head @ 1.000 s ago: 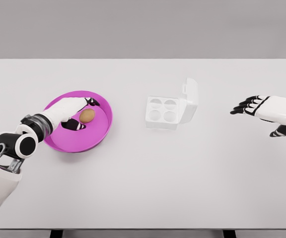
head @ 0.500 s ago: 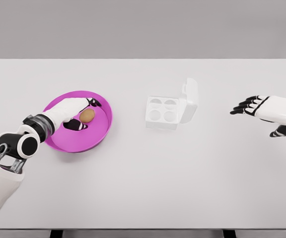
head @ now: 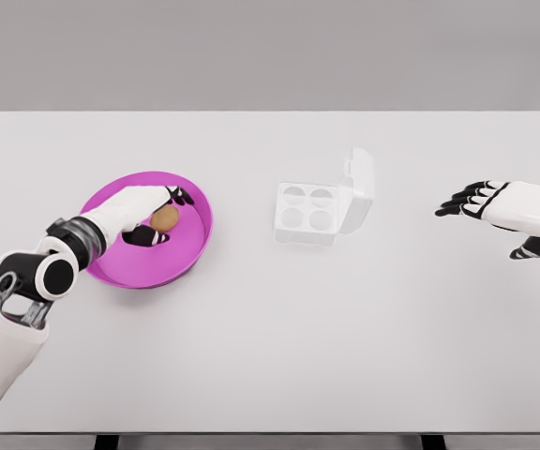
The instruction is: Pack egg into the box and close the box lid
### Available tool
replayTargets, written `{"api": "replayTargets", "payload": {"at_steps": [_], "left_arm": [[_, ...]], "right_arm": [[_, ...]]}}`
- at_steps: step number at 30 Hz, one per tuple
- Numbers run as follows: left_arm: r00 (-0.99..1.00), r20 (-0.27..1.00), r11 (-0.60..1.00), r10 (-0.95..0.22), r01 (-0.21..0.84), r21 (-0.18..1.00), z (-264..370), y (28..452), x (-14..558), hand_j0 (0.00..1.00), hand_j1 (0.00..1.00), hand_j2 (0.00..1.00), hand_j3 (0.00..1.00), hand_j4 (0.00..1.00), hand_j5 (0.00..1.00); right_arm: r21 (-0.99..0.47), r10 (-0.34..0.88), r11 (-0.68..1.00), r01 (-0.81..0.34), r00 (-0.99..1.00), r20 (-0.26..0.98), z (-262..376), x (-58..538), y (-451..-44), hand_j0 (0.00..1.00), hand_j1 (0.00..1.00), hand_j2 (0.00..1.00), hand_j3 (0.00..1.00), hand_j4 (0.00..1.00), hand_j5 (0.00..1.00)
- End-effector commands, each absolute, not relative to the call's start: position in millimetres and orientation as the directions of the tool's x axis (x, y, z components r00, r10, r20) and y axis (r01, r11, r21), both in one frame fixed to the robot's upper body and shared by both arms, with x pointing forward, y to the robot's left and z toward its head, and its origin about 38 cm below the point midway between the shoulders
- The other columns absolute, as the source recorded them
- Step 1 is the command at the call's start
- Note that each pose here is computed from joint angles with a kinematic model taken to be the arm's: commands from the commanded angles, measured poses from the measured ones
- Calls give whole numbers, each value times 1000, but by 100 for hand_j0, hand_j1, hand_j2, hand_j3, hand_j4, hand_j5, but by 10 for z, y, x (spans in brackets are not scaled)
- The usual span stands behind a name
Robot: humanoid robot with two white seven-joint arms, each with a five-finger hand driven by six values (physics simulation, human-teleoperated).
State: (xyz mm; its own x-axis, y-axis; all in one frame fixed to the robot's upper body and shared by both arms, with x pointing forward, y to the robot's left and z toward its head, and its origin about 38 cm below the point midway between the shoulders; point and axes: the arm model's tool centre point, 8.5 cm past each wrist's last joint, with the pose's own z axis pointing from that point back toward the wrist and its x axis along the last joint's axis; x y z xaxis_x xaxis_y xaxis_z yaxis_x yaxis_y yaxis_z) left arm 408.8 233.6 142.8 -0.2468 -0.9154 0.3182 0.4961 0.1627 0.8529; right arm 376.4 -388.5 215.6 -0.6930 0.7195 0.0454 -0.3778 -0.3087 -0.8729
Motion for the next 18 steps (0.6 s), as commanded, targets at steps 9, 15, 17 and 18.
{"api": "replayTargets", "payload": {"at_steps": [9, 15, 17, 18], "left_arm": [[-246, 320, 163, -915, 500, 850, 1406, 2334, 4077, 72, 72, 72, 72, 72, 72], [-246, 322, 165, -914, 500, 850, 1407, 2331, 4074, 69, 69, 69, 69, 69, 69], [-245, 322, 165, -915, 501, 850, 1402, 2334, 4075, 67, 67, 67, 67, 67, 67], [-245, 322, 165, -915, 501, 850, 1402, 2334, 4075, 66, 66, 66, 66, 66, 66]], "right_arm": [[-875, 715, -302, -379, -696, 55, 2141, 3756, -3853, 100, 100, 100, 100, 100, 100], [-882, 709, -289, -373, -702, 65, 2126, 3763, -3796, 100, 100, 100, 100, 100, 100], [-881, 708, -289, -374, -703, 66, 2121, 3762, -3794, 100, 100, 100, 100, 100, 100], [-881, 708, -289, -374, -703, 66, 2121, 3762, -3794, 100, 100, 100, 100, 100, 100]]}}
